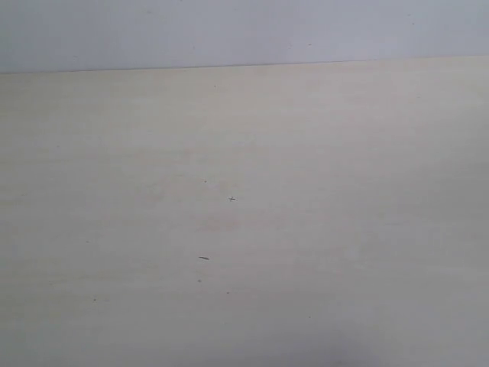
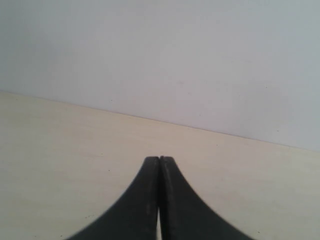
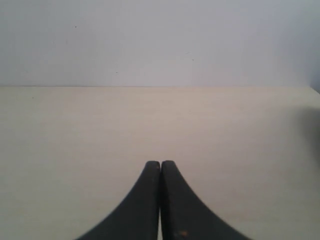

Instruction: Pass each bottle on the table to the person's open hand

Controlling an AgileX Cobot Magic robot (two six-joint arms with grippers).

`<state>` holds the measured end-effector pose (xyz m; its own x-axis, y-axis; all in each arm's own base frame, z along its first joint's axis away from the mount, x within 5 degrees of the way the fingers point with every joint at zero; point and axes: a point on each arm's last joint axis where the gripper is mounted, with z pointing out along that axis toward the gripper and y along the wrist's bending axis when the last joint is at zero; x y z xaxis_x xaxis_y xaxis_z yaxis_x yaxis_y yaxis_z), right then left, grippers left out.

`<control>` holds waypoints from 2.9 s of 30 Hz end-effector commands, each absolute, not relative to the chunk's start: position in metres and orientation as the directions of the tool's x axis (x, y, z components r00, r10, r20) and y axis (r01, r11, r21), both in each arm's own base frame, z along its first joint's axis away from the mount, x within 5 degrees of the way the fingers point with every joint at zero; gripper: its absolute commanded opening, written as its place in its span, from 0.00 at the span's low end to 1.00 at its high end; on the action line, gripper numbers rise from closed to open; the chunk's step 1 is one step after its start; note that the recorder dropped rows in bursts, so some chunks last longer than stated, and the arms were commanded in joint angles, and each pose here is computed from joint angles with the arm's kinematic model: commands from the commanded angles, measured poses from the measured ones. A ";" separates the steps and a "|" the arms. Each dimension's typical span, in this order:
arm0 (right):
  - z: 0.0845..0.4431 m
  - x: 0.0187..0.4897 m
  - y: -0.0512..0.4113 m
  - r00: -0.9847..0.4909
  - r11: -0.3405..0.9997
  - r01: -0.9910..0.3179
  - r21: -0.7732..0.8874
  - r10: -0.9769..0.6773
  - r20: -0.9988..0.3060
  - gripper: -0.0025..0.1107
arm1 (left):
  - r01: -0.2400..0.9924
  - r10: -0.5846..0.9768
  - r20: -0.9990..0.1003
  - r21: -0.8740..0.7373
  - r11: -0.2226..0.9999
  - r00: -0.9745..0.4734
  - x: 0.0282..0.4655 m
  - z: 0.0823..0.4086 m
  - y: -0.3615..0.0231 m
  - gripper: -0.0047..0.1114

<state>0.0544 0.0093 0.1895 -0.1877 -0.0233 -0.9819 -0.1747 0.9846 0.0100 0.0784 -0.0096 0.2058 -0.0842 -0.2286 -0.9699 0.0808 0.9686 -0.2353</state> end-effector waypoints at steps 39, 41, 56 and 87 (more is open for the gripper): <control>0.188 0.054 0.009 -0.191 0.985 -0.170 0.004 -0.029 -0.981 0.02 | -0.083 -0.132 -0.921 -0.109 0.991 -0.366 0.072 0.177 0.003 0.04; 0.188 0.054 0.009 -0.191 0.985 -0.170 0.004 -0.029 -0.981 0.02 | -0.083 -0.132 -0.921 -0.109 0.991 -0.366 0.072 0.177 0.003 0.04; 0.188 0.054 0.009 -0.191 0.985 -0.170 0.004 -0.029 -0.981 0.02 | -0.071 -0.126 -0.957 -0.111 0.991 -0.261 0.065 0.185 0.002 0.04; 0.188 0.054 0.009 -0.191 0.985 -0.170 0.004 -0.029 -0.981 0.02 | -0.055 -0.116 -0.986 -0.110 0.992 -0.122 0.056 0.194 0.002 0.04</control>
<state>0.0542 0.0093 0.1889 -0.1946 -0.0245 -0.9806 -0.1743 0.9846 0.0099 0.0561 0.0019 0.1933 -0.1285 -0.1132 -0.9852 -0.0572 0.9926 -0.1066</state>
